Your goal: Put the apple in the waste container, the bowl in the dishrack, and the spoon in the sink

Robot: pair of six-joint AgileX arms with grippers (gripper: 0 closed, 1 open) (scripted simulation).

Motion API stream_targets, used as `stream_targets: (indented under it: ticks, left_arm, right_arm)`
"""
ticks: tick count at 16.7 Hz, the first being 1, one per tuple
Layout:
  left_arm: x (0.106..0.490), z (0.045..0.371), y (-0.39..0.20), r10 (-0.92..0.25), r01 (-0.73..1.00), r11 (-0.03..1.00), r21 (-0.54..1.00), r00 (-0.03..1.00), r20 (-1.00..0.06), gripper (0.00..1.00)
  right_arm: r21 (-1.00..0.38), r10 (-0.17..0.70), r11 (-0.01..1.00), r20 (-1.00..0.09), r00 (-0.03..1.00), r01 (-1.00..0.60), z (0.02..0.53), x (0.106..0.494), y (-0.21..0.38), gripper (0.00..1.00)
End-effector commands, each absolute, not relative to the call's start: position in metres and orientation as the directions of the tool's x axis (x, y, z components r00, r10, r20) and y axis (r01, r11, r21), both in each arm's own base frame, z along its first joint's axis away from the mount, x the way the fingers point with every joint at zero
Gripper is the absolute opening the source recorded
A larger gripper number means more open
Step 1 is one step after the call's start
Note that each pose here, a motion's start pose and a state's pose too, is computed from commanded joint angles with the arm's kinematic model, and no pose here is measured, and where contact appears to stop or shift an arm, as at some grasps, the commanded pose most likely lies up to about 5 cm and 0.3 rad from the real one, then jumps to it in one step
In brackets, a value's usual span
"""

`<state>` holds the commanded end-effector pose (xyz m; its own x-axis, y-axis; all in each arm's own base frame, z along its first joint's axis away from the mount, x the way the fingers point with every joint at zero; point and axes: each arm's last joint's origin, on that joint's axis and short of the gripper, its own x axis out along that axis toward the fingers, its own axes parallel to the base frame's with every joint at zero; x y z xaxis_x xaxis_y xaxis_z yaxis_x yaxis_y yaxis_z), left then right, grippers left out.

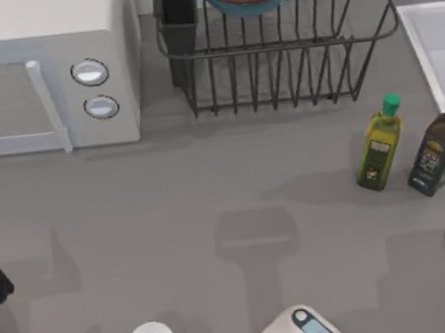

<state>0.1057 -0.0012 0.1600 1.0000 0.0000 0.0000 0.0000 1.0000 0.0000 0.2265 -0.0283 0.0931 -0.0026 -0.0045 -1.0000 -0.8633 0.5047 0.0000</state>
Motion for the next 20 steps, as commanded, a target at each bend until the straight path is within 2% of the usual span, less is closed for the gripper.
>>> stream_targets:
  ticks: [9,17,18,20]
  left_arm:
    - [0.106,0.16,-0.001,0.0,0.0,1.0,0.0,1.0,0.0,1.0]
    - [0.106,0.16,-0.001,0.0,0.0,1.0,0.0,1.0,0.0,1.0]
    - [0.106,0.16,-0.001,0.0,0.0,1.0,0.0,1.0,0.0,1.0]
    - [0.106,0.16,-0.001,0.0,0.0,1.0,0.0,1.0,0.0,1.0]
  right_arm:
    - [0.0,-0.004,0.505,-1.0,-0.003,-0.863,0.093,0.226,-0.028,0.02]
    - [0.0,-0.004,0.505,-1.0,-0.003,-0.863,0.093,0.226,-0.028,0.0]
    - [0.0,0.002,0.534,-1.0,0.002,-0.845,0.115,0.226,-0.027,0.0]
    - [-0.003,0.002,0.533,-1.0,0.005,-0.846,0.119,0.228,-0.027,0.0]
